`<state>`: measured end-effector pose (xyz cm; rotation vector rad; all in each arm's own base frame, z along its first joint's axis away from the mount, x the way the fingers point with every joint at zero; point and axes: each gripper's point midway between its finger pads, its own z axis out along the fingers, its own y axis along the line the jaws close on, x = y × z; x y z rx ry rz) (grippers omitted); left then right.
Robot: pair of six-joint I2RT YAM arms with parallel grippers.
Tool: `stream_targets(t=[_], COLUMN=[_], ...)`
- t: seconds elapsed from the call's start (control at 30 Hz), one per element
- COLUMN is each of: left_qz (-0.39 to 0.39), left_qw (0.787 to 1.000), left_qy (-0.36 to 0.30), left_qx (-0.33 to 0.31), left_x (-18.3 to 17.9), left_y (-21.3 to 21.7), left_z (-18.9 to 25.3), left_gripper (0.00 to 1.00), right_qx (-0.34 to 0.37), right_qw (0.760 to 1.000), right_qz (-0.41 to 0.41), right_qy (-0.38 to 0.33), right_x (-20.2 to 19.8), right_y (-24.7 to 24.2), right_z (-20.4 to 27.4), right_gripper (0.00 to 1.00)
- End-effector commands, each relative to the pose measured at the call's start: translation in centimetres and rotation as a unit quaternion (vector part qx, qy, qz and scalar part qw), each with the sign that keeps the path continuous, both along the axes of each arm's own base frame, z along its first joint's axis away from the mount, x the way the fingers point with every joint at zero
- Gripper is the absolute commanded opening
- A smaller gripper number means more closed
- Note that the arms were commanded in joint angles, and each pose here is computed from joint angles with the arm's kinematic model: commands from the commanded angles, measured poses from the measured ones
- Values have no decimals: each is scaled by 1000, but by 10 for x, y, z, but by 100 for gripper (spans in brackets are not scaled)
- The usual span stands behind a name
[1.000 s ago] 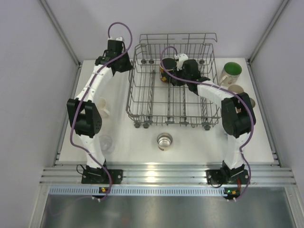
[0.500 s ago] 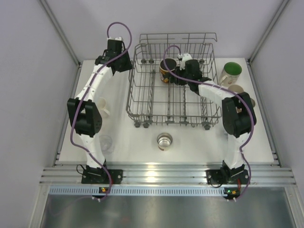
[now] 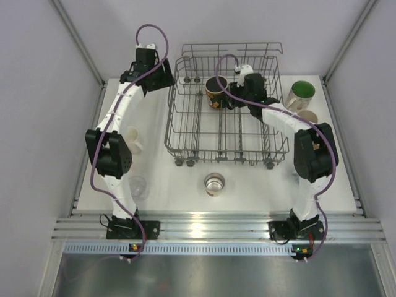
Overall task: Load the cups into the dish rack
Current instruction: Place the cup upside down on the dish rack, then grab a cup with the right arm
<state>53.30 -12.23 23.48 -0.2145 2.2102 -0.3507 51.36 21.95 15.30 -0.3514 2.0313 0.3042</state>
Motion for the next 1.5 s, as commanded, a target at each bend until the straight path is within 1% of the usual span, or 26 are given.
stream_targets(t=[0.0,0.1,0.17,0.2,0.3,0.33,0.37,0.4,0.43,0.5,0.53,0.57,0.6,0.63,0.77,0.8,0.83,0.87,0.9,0.97,1.03,1.13,1.27,1.3,1.4,1.47], left_qz=[-7,-8,-12,-15,-31,-34,-34,-36,-18,-22,-22,-35,-42,-52,-118,-124,-142,-149,-150,-152,-147,-142,-145,-145,-143,-148], left_qw=[997,996,995,995,993,992,994,994,995,995,995,994,995,995,991,990,988,987,986,986,986,985,983,982,982,981], left_qy=[-72,-86,-95,-101,-106,-116,-104,-104,-100,-92,-88,-99,-79,-79,-65,-73,-61,-62,-67,-71,-80,-96,-103,-106,-109,-112], left_qx=[-13,-13,-15,-18,-29,-31,-29,-21,-2,26,34,30,32,30,16,12,5,1,-5,-9,-14,-27,-47,-51,-57,-61], left_x=[-6,-11,-15,-18,-30,-39,-44,-50,-54,-77,-85,-100,-110,-119,-162,-170,-179,-185,-192,-200,-207,-216,-228,-229,-234,-237], left_y=[0,2,2,1,-4,-4,-4,-4,2,-2,-4,-13,-16,-21,-57,-58,-64,-66,-65,-62,-58,-55,-55,-55,-53,-54], left_z=[67,81,91,98,106,118,107,107,101,89,84,93,75,73,55,60,48,47,50,46,51,61,59,60,60,64], left_gripper=[69,83,89,98,98,98,98,98,98,98,98,98,98,98,98,97,97,97,97,97,97,97,97,97,98,98], right_qx=[8,4,-1,-5,15,32,38,47,68,79,98,105,116,140,176,181,188,189,188,175,178,169,133,109,64,61], right_qw=[998,998,999,999,998,997,996,995,992,988,985,982,979,974,959,953,945,936,919,902,871,853,854,867,907,916], right_qz=[-19,-18,-23,-35,-49,-57,-67,-84,-97,-130,-140,-151,-165,-175,-220,-244,-268,-296,-348,-394,-456,-490,-497,-483,-412,-391], right_qy=[-61,-56,-44,-41,-37,-41,-35,-35,-38,-30,-38,-35,-37,-44,-17,-14,1,5,3,25,32,63,73,52,55,60], right_x=[10,6,2,1,-8,-13,-17,-18,-24,-31,-38,-43,-45,-53,-69,-71,-78,-81,-84,-95,-102,-112,-117,-110,-97,-92], right_y=[-15,-17,-21,-27,-36,-38,-44,-52,-57,-79,-84,-92,-104,-111,-150,-167,-177,-189,-211,-228,-254,-265,-276,-282,-274,-269], right_z=[66,75,82,84,100,112,115,122,134,138,152,152,156,168,161,160,155,152,149,136,130,108,81,82,62,57], right_gripper=[44,45,46,46,48,48,48,47,47,46,46,46,46,46,48,48,48,48,48,48,48,46,46,46,47,47])
